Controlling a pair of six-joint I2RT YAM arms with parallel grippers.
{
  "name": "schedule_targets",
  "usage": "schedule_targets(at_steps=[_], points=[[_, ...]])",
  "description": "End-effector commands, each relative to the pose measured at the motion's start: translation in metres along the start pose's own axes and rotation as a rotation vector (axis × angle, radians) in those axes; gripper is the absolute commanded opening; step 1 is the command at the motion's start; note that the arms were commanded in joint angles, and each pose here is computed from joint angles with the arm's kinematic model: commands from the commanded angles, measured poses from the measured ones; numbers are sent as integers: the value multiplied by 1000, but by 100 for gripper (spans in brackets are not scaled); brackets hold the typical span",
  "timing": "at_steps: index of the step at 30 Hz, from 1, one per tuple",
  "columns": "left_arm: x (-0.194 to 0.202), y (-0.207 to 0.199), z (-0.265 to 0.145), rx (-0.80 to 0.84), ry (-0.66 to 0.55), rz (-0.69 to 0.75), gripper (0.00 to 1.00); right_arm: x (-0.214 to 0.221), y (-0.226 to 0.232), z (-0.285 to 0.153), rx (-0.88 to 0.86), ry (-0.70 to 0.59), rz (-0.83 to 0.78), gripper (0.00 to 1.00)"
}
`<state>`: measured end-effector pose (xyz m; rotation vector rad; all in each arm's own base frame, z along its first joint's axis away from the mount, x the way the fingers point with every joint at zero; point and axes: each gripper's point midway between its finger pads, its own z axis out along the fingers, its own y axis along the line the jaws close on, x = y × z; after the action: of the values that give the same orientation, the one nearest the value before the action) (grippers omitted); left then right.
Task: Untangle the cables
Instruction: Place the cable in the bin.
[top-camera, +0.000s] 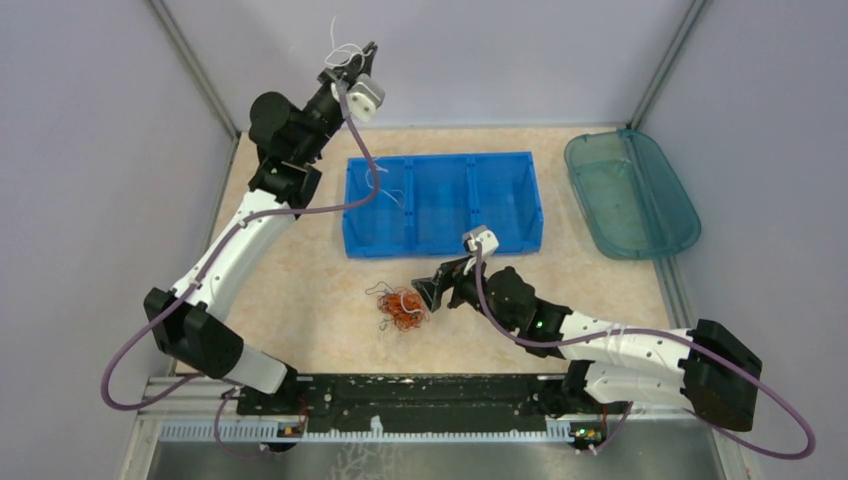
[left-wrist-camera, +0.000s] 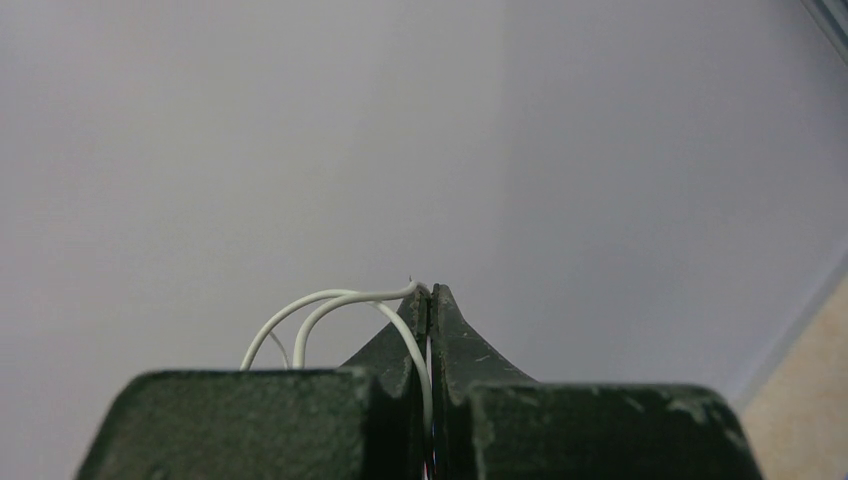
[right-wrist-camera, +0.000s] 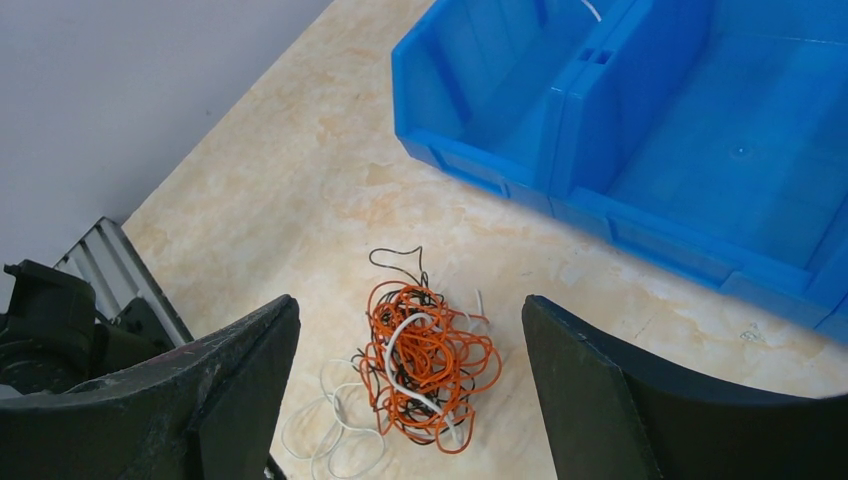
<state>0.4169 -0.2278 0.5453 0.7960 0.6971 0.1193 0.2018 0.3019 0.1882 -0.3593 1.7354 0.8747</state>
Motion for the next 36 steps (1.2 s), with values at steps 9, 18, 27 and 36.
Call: schedule_targets(at_steps=[9, 18, 27, 36], points=[[96, -116, -88, 326, 454, -269, 0, -25, 3, -4, -5, -65, 26, 83], [130, -152, -117, 392, 580, -322, 0, -22, 1, -4, 3, -61, 44, 83], [165, -149, -88, 335, 672, -497, 2, -33, 4, -3, 20, -51, 37, 83], [196, -175, -105, 422, 898, -586, 6, -35, 1, -5, 37, -54, 40, 83]])
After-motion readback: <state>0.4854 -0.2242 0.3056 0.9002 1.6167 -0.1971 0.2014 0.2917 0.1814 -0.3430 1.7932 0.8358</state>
